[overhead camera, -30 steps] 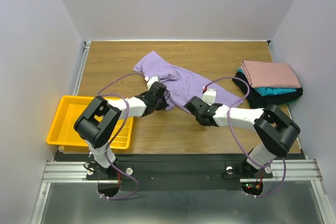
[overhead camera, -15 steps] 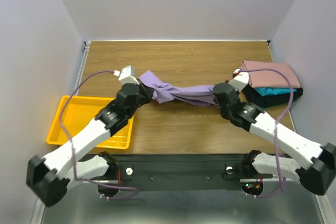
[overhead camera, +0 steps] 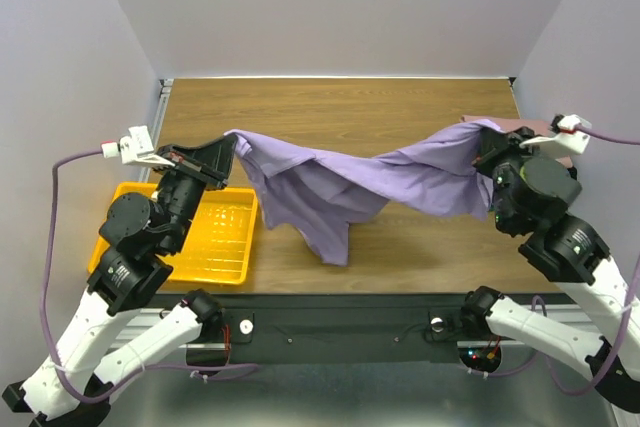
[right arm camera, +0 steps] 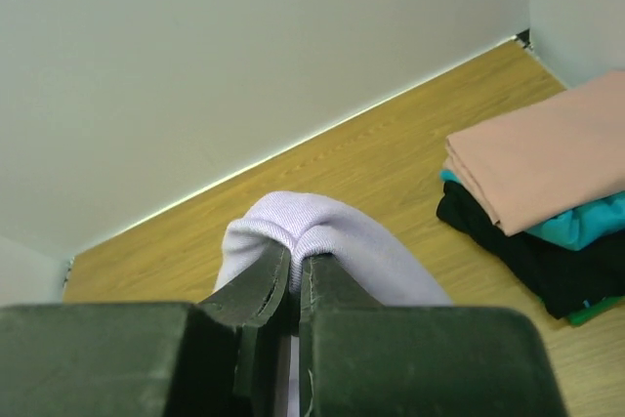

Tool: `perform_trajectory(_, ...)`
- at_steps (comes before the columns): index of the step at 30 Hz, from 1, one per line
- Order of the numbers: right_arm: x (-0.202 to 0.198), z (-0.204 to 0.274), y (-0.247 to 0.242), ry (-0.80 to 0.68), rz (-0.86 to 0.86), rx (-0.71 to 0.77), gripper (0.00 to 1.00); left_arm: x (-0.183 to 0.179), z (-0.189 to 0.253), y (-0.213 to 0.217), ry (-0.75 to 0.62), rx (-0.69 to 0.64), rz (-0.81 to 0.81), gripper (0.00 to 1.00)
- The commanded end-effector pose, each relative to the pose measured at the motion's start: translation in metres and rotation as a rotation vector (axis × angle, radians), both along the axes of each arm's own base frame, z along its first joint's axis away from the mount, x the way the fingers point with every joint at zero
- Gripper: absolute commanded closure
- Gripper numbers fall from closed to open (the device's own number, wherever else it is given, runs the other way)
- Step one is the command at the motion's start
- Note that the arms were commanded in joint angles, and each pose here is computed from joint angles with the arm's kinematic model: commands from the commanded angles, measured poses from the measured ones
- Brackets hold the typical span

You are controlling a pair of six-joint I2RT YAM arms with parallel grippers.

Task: Fold and stack the t-shirts
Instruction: Flatten the tshirt out

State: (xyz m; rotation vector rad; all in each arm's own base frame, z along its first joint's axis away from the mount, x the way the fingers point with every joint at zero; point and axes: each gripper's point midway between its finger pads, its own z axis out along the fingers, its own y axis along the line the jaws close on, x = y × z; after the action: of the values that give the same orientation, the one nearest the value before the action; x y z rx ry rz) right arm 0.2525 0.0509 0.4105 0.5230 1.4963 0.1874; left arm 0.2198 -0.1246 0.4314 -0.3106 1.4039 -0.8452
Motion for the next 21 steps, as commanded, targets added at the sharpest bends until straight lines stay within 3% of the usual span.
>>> perform_trajectory(1, -0.008, 0.005, -0.017, -0.01, -0.052, -0.023, 1.0, 0.008, 0.006, 0.006, -0.023, 0.015, 0.055, 1.0)
perform_trajectory(13, 0.028, -0.074, 0.0, 0.174, -0.195, -0.146, 1.0, 0.088, -0.098, 0.013, 0.253, 0.151, 0.302, 1.0)
perform_trajectory(16, 0.052, -0.111, 0.017, 0.273, -0.176, -0.207, 1.0, 0.116, -0.134, 0.021, 0.33, 0.183, 0.296, 1.0)
perform_trajectory(21, 0.104, -0.176, -0.001, 0.47, -0.243, -0.213, 1.0, 0.156, -0.187, 0.015, 0.419, 0.281, 0.252, 1.0)
